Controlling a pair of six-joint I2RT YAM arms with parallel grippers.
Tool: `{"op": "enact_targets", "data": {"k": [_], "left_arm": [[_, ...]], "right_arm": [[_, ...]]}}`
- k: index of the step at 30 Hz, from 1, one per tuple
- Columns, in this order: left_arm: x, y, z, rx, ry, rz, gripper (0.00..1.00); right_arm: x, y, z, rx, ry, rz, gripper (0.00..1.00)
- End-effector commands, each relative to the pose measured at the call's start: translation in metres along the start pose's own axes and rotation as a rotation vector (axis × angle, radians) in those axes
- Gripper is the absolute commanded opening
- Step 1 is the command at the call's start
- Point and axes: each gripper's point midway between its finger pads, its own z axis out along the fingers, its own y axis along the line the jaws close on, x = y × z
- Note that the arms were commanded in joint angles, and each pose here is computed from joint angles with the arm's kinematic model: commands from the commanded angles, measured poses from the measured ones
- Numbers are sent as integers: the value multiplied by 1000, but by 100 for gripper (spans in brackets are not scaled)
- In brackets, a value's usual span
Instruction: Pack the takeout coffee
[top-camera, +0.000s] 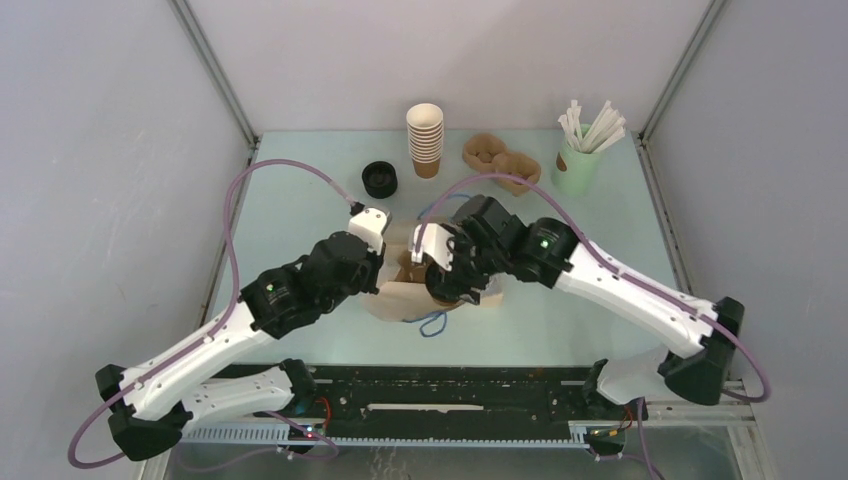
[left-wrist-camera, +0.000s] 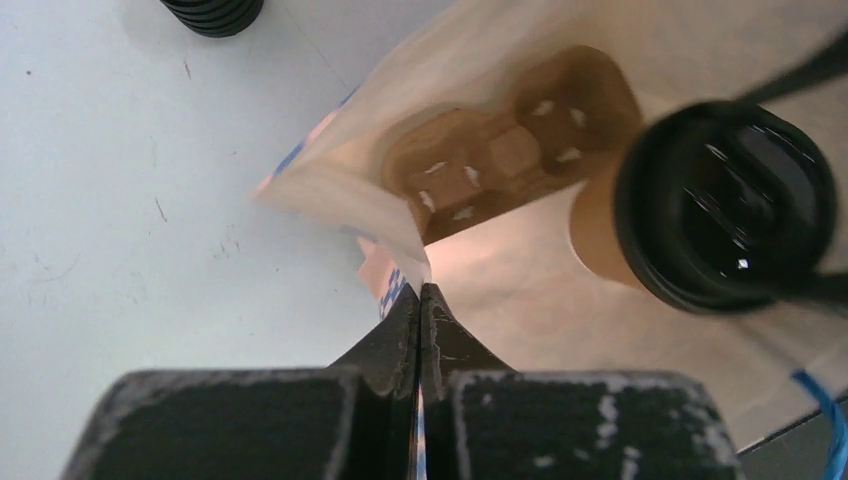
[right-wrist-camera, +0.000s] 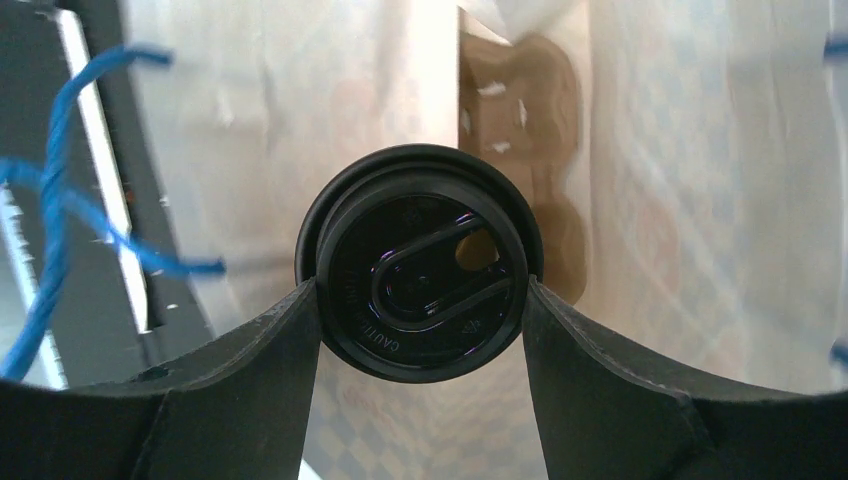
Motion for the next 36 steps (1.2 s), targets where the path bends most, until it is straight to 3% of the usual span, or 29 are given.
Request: {"op": "enact_targets", "data": {"k": [1, 12, 17, 30, 36], "left_arm": [[-23, 3, -6, -16, -74, -15, 0], [-19, 1, -7, -3, -114, -63, 0], [-24, 2, -11, -5, -131, -58, 0], [-57, 31, -10, -179, -267, -7, 0], [-57, 29, -4, -186, -264, 17, 0]], "right_arm": [[-12, 25, -15, 14, -66, 105, 37], [-55, -66, 36, 284, -212, 76, 33], [-40, -87, 62, 295, -155, 60, 32], [-24, -36, 71, 185, -198, 21, 32], [-16, -5, 61, 139, -230, 8, 32]]}}
